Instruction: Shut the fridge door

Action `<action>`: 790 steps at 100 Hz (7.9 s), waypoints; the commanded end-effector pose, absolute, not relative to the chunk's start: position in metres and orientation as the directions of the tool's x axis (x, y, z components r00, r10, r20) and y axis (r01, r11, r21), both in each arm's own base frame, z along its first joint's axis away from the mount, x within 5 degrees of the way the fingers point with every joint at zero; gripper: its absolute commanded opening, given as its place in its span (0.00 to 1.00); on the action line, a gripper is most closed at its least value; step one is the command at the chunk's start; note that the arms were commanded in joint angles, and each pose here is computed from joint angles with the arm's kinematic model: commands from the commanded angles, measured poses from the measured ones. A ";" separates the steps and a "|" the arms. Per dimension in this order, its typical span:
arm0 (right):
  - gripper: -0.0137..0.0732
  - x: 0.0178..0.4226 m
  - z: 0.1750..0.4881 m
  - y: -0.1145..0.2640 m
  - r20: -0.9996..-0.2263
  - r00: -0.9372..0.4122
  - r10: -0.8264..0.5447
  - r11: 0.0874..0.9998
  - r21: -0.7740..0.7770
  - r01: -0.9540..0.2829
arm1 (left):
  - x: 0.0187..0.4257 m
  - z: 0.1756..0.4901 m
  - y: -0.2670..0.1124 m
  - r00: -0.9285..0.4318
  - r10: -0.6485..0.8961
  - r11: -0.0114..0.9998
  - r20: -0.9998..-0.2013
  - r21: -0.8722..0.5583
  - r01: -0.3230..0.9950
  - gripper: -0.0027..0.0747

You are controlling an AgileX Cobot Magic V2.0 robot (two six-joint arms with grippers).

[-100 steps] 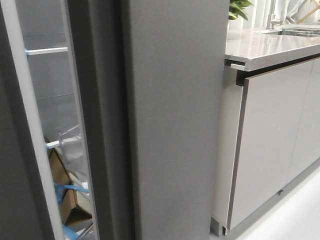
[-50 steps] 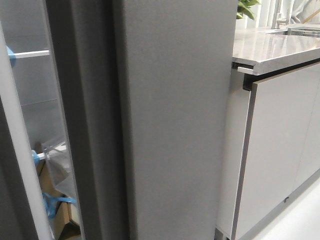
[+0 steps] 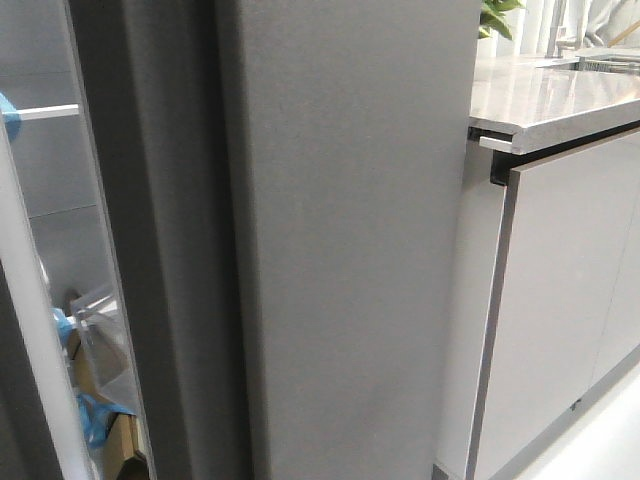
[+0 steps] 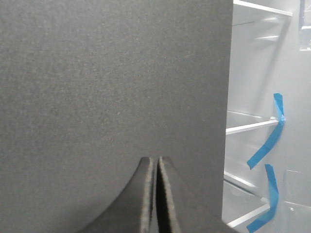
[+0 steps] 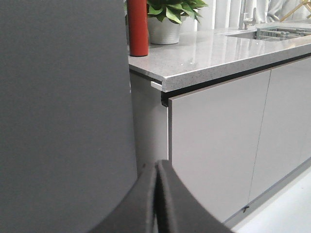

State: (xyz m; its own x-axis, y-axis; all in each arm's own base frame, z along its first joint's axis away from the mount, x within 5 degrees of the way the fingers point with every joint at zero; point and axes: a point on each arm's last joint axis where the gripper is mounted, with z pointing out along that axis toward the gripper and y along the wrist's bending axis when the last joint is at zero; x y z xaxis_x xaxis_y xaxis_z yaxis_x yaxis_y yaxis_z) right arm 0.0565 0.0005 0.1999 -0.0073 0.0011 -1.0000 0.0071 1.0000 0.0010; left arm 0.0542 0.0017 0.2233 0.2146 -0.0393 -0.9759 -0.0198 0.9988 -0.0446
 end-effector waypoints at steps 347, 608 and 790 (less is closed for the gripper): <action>0.11 0.203 0.523 0.122 -0.994 -0.035 0.105 0.741 0.102 -0.664 | 0.054 0.218 0.002 0.261 -0.046 0.998 -0.964 -0.053 -0.017 0.01; 0.11 0.156 0.584 0.105 -0.985 0.114 -0.131 0.813 -0.173 -0.557 | 0.054 0.218 0.002 0.261 -0.046 0.998 -0.964 -0.053 -0.017 0.01; 0.11 0.032 0.389 0.010 -0.990 0.131 -0.046 0.933 -0.089 -0.348 | 0.054 0.218 0.002 0.261 -0.046 0.998 -0.964 -0.053 -0.017 0.01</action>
